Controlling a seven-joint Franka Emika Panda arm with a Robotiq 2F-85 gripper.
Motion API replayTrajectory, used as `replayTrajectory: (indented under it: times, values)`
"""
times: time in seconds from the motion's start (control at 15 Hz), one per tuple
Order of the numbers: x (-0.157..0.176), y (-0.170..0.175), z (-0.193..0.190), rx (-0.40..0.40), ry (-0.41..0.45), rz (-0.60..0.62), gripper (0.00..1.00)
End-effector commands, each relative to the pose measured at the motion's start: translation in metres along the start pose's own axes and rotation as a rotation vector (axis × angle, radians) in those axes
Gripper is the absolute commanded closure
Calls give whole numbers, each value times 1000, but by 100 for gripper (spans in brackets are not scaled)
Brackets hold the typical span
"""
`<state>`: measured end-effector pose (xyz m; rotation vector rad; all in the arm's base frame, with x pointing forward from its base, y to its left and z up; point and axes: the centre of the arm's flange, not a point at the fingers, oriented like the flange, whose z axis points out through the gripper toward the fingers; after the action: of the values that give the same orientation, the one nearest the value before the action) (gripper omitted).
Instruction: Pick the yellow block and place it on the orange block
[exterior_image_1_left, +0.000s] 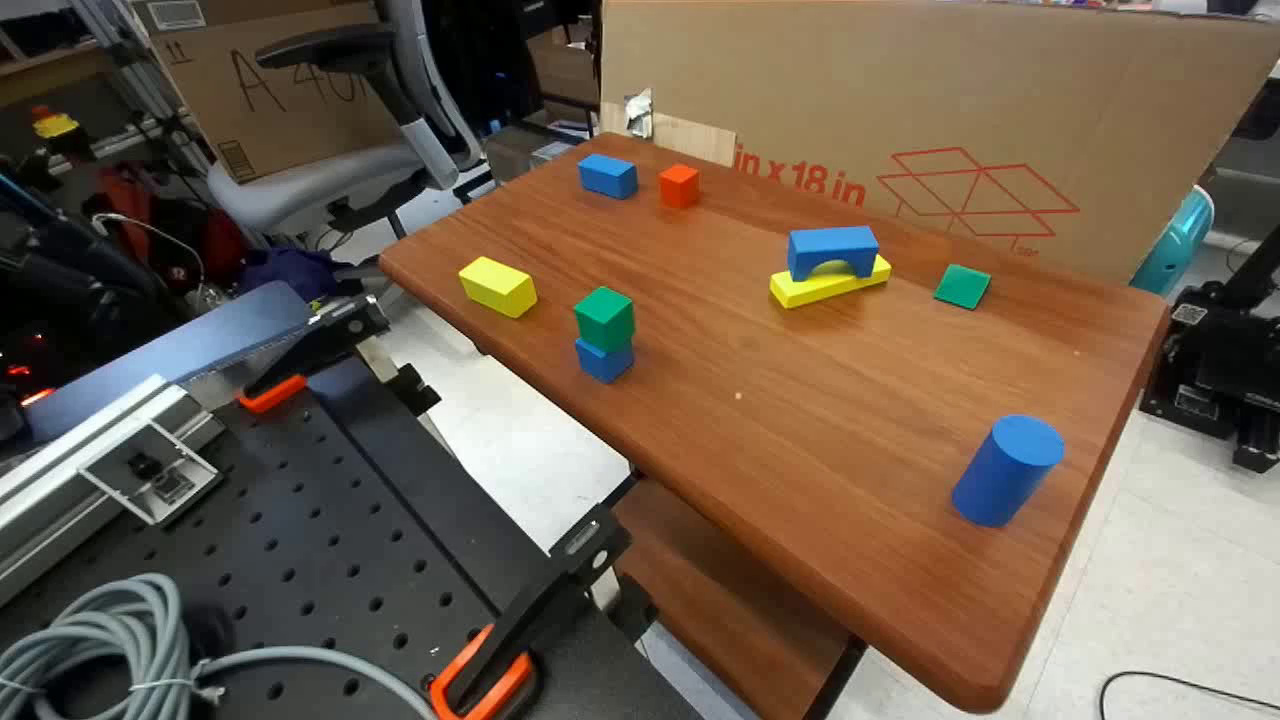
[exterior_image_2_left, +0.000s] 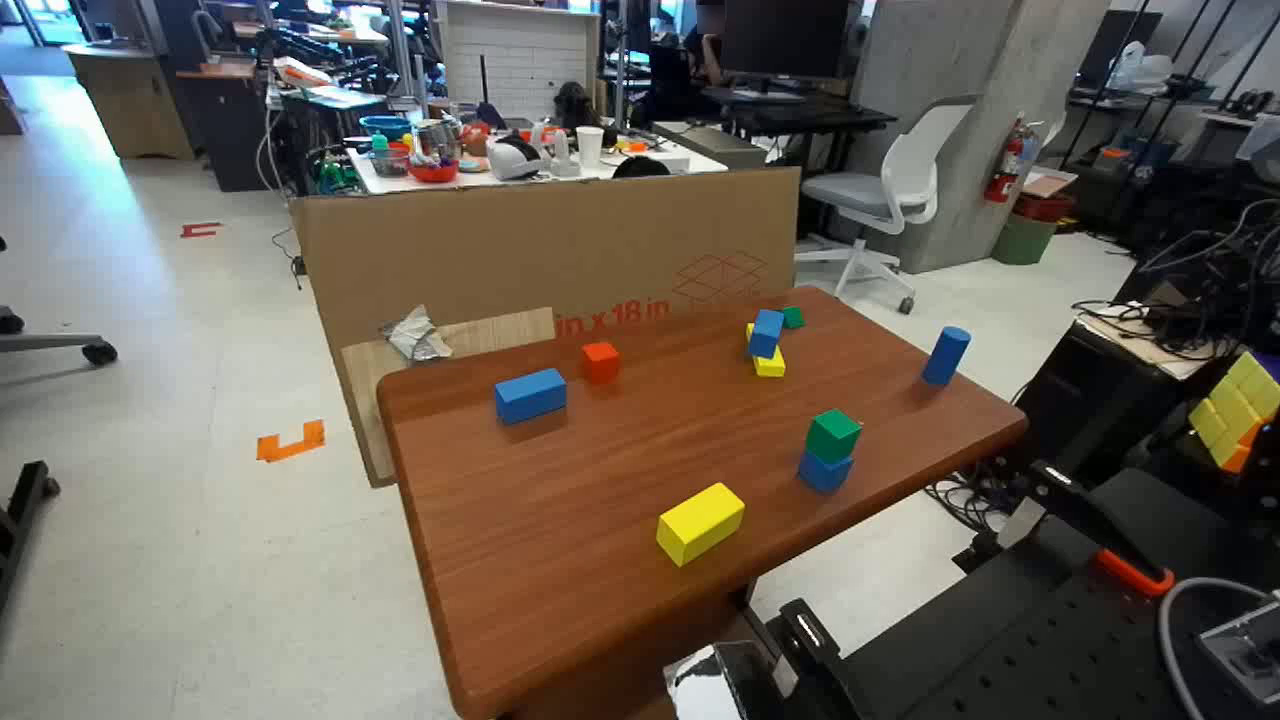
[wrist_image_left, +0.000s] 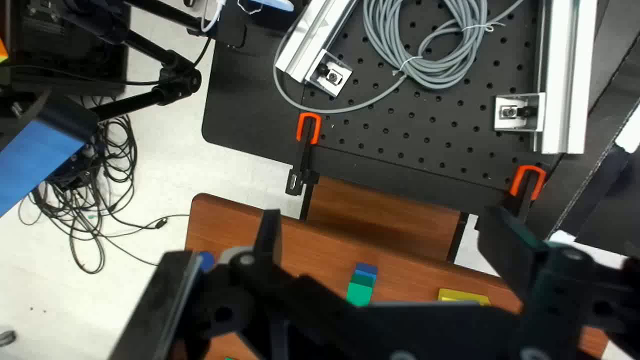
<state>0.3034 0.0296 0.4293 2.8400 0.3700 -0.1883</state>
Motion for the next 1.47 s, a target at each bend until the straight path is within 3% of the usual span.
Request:
replayTrajectory:
  times: [0.0, 0.53, 1.13, 1.4]
  values:
    - [0, 0, 0, 0, 0, 0, 0]
    - [0, 0, 0, 0, 1, 0, 0]
    - [101, -27, 47, -26, 22, -47, 0]
    - [147, -53, 82, 23, 17, -45, 0]
